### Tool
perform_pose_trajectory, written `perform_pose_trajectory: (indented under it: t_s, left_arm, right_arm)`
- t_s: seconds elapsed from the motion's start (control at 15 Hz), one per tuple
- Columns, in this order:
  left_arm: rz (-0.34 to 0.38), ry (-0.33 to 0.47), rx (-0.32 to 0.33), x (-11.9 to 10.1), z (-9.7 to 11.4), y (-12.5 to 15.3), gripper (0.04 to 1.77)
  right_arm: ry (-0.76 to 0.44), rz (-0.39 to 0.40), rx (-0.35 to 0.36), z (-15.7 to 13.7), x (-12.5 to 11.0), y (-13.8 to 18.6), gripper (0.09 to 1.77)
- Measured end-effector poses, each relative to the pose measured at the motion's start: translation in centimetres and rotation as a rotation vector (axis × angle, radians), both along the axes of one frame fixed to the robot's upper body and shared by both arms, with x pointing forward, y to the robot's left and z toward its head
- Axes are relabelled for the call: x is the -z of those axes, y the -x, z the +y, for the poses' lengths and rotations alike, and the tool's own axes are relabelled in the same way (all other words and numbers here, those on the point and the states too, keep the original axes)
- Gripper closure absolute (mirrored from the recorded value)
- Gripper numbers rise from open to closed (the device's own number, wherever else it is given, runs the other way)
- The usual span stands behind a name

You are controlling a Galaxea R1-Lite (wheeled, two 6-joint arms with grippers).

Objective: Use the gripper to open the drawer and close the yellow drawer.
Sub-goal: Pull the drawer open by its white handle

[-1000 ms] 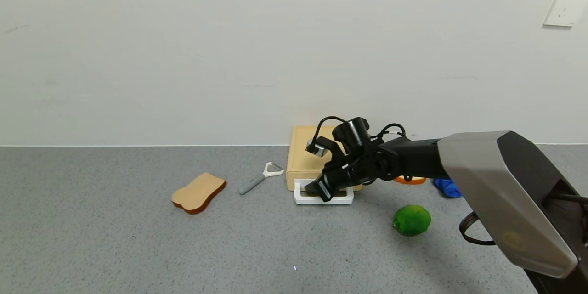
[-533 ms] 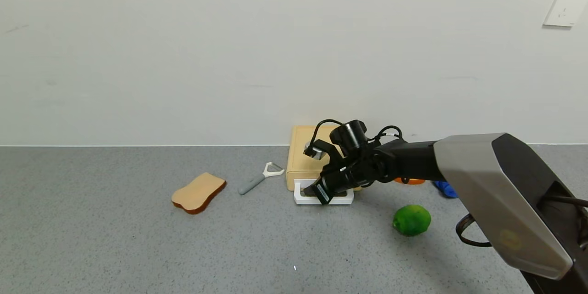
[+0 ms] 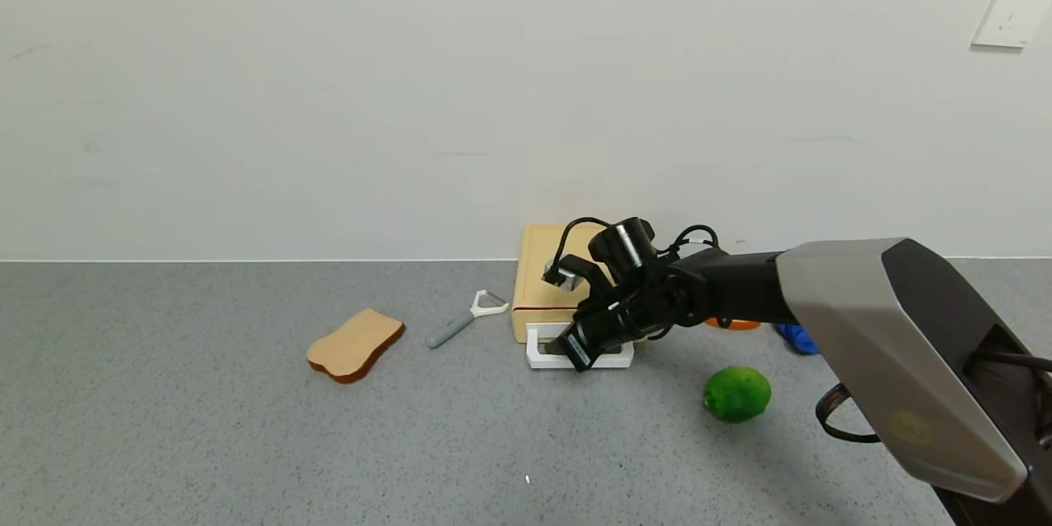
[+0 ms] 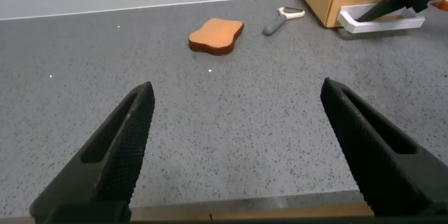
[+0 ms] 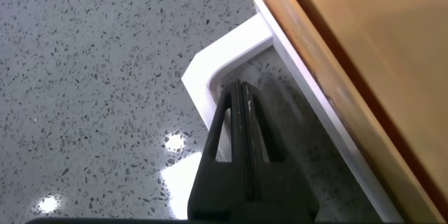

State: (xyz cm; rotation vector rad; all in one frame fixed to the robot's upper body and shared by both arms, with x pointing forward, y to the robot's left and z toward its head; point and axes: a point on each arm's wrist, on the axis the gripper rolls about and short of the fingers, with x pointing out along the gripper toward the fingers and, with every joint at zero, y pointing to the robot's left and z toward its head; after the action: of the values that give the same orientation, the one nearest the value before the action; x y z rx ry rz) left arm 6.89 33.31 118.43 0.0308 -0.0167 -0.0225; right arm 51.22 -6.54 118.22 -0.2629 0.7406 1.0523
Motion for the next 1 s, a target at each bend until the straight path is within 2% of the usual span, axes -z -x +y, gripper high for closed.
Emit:
perform_pose_trajectory:
  t_s: [1.0]
  left_arm:
    - [0.0,0.0,0.0,0.0,0.0,0.0,0.09]
  right_arm:
    - [0.115,0.157,-0.027,0.6,-0.5,3.0,1.74]
